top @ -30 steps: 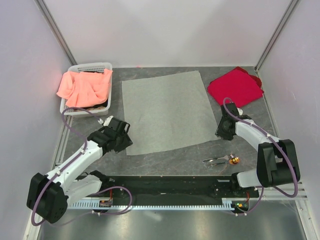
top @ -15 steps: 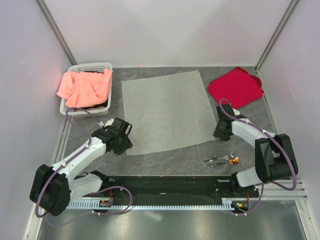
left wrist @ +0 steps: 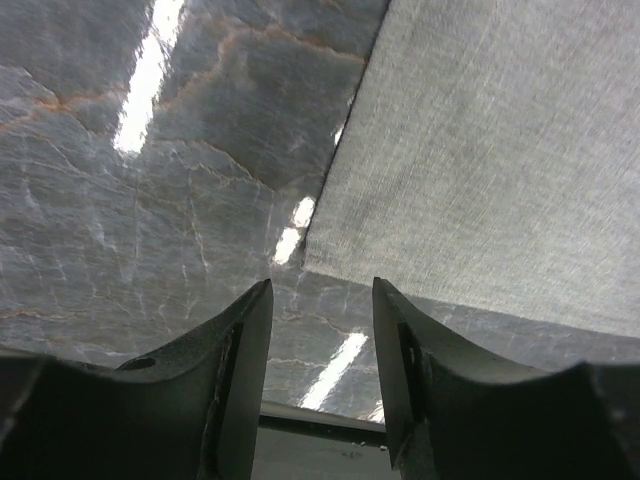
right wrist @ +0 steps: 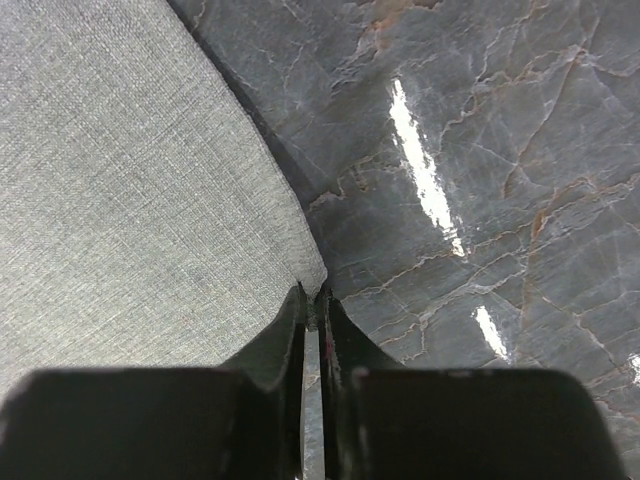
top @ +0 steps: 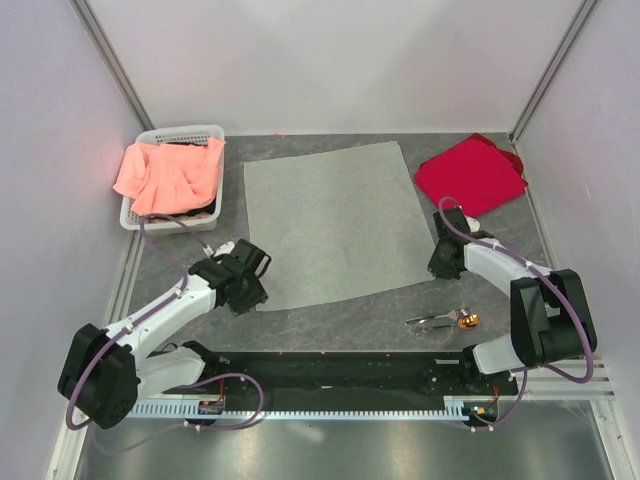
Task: Fold the napkin into a case and place the utensils inside
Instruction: Flatten out the crumpled napkin at the center of the board.
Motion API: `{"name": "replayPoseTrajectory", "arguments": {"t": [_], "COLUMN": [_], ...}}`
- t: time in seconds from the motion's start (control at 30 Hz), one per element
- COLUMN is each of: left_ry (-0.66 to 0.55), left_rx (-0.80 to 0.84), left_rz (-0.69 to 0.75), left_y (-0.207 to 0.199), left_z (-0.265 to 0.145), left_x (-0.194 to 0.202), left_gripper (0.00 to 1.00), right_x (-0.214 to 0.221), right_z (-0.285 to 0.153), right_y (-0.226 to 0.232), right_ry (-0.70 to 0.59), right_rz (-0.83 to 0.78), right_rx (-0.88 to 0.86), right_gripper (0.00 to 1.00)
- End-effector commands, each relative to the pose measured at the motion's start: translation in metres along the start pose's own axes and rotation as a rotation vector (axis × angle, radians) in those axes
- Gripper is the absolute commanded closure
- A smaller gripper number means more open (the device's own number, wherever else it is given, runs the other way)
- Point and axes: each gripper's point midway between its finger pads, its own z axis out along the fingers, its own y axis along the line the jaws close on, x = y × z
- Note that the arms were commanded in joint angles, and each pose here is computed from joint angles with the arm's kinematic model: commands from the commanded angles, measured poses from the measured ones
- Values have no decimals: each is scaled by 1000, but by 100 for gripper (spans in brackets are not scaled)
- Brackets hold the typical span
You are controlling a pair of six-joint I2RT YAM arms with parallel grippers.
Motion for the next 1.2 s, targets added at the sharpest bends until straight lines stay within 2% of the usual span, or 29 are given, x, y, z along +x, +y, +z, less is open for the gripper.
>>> {"name": "replayPoseTrajectory", "arguments": {"t": [0.0,0.07,0.17,0.4,0.73,0.8,1.0,1.17], "left_ry": [-58,-81,-116,-74,-89,-81,-45,-31], "left_rx": [-49,-99,-181,-215,-95,-81,-92,-151], "left_rz": [-22,-5,-3,-29,-54,-56,-52,-65], "left_y": [0,5,17,15,-7,-9,-14,0], "left_z": [-6,-5,-3,7,2,6,20,31], "left_x": [-3,-2,-6,2,-3,-1,7,15], "left_gripper": [49,50,50,53,55,52,50,51], "right_x": [-1,-2,-6,-10,-6,-6,-5,-8], "right_z": [-1,-4,-7,-10,-8,-8,-9,-13], "right_y": [10,13,18,20,21,22,23,22], "right_ry": [-16,-20,-33,-50,-44,-44,-43,-56], "right_rz": [-2,-5,-15,-33,-47,-48,-47,-49], "right_rx": [-61,-86,-111,-132,-145,-148,-160,-163], "right_gripper": [96,100,100,100,100,100,100,100]}}
